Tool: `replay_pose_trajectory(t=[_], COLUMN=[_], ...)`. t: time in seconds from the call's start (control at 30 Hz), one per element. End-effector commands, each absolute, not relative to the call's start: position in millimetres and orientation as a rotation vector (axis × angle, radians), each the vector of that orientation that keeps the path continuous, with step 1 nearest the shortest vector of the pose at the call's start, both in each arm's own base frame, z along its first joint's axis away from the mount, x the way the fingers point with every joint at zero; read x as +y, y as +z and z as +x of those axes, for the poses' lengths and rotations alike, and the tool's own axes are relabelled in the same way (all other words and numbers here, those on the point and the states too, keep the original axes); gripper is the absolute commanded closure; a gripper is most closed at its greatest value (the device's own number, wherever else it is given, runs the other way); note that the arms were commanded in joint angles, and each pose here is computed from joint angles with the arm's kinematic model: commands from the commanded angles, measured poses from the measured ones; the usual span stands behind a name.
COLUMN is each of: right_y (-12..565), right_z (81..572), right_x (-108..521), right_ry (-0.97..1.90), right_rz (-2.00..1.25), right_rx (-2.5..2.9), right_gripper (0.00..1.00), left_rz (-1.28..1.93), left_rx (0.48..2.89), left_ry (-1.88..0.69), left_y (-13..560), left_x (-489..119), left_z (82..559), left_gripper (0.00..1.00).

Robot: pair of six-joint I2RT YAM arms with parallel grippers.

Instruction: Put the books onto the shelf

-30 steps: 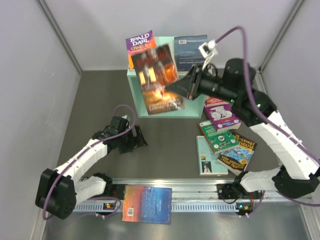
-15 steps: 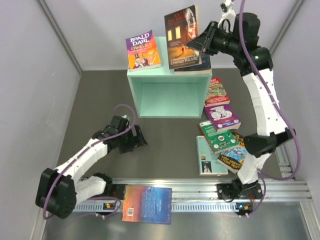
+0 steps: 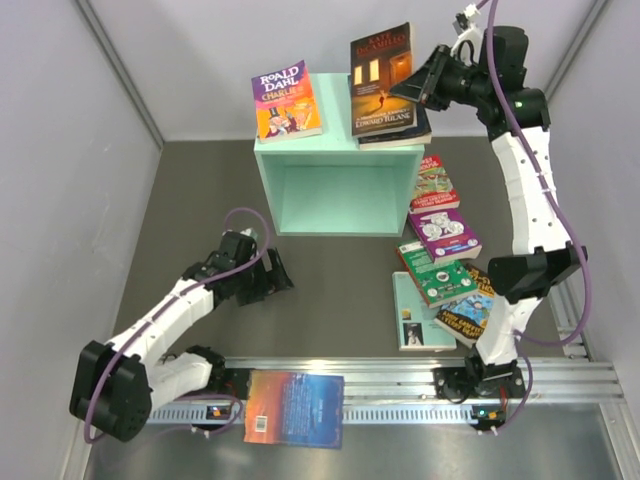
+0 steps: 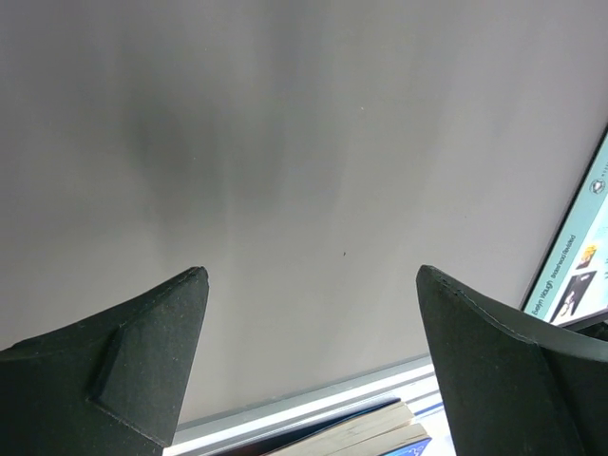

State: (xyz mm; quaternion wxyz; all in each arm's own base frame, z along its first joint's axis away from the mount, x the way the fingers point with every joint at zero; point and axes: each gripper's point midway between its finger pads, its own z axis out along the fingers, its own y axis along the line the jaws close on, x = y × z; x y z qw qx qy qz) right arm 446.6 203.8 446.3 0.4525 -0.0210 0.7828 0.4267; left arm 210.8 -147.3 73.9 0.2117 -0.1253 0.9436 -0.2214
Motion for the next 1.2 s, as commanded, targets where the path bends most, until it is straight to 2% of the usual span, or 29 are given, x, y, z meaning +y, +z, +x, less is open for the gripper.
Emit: replay_pose_trajectory(t=[0.0,0.1,0.13,0.3,0.33,0.43,0.67,0.83,0.93,1.17], right_y=[458,470,483,479,470,450,428,426,440,457], right_z=[436,434,432,433,435,439,446,448,445,459], right_x=[199,190,185,173,173,175,175,164,158,127], right_ry=[1.058,1.038,1.038,1.061,1.053,1.064,1.029,0.946,0.907,0.823], right_rz=[-0.098,-0.085,-0.078,-0.049,-0.049,-0.045,-0.022,0.004,0.001,0.143], right_rx=[1.911,1.878,1.847,1.871,1.892,1.947,2.001,1.993,1.936,1.828], right_gripper=[0.98,0.97,0.94,0.69,0.56,0.43,0.43,0.36,0.32,0.31], left_rz=[-0.352,-0.345,-0.344,-0.337,-0.335,-0.329,-0.320,-0.316,-0.308,-0.257], left_rx=[2.582,2.593,2.592,2.605,2.607,2.610,2.620,2.618,2.616,2.547], left_ry=[-0.630,-0.631,-0.633,-0.638,-0.636,-0.642,-0.638,-0.630,-0.626,-0.626], left_y=[81,79,78,75,75,76,76,78,82,118], left_x=[-151,-153,-153,-154,-154,-155,-156,-154,-154,-158], left_z=[225,226,227,226,226,227,227,227,227,247], left_gripper=[0.04,0.04,0.04,0.04,0.04,0.04,0.05,0.05,0.05,0.05])
